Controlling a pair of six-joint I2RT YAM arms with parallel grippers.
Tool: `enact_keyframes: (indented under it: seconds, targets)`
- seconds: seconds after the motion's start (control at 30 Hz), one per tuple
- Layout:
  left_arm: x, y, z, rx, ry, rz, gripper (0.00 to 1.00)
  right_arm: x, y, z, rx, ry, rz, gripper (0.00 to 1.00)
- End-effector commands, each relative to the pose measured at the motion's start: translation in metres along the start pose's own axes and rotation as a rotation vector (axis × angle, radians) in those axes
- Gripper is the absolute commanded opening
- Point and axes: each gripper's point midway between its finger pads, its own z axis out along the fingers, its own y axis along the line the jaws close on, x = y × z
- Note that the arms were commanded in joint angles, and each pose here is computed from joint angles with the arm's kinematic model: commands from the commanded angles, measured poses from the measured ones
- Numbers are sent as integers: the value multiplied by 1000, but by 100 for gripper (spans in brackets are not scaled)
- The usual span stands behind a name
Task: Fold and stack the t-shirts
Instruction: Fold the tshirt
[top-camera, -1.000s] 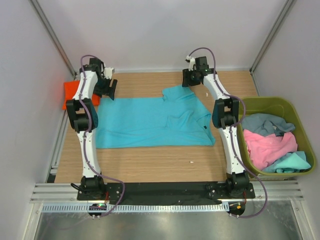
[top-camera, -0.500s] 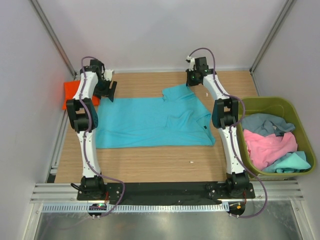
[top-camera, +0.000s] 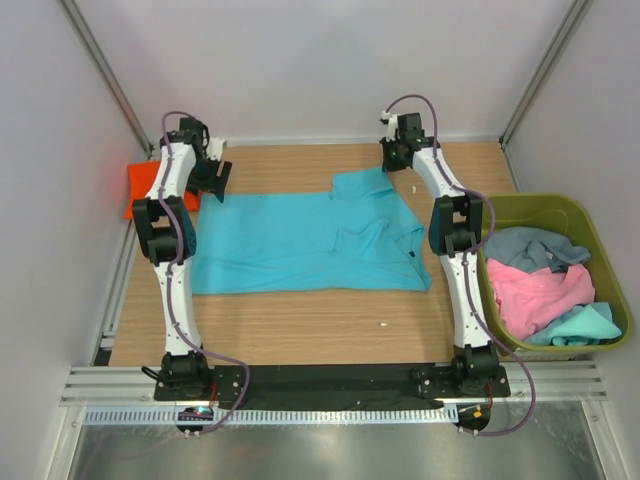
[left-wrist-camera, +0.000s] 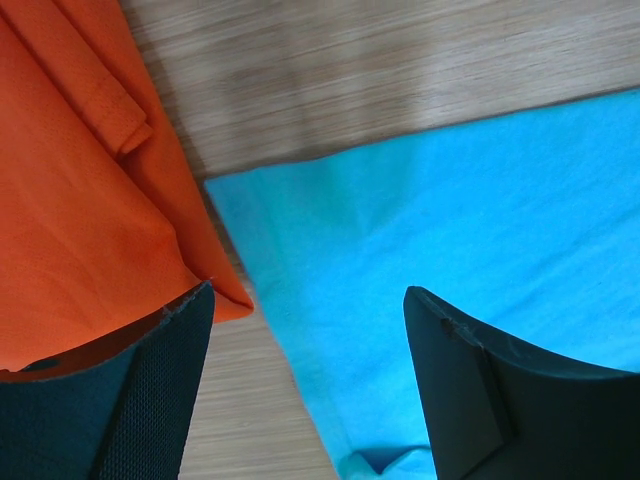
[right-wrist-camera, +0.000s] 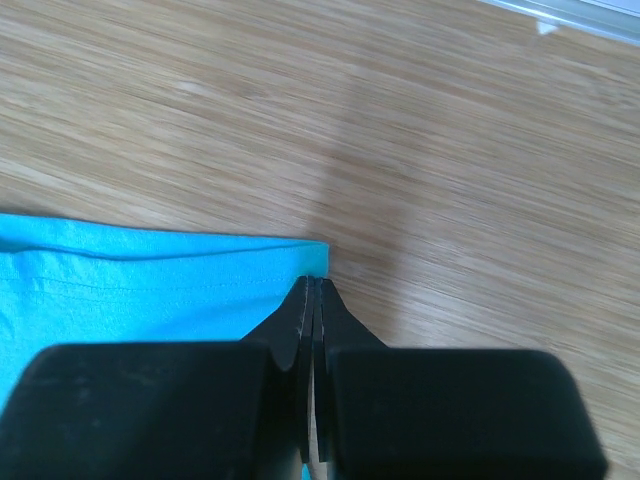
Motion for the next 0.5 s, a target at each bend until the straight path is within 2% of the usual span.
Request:
enact_keyframes:
  seconds: [0.0, 0.27, 0.47]
  targets:
    - [-27, 14, -13, -53, -91, -3, 78, -3, -22, -22, 69, 20, -16, 1]
    - [-26, 20, -4, -81, -79, -3, 78, -1, -22, -19, 69, 21, -17, 1]
    - [-33, 8, 12, -10, -93, -11, 74, -1, -22, -19, 66, 22, -14, 1]
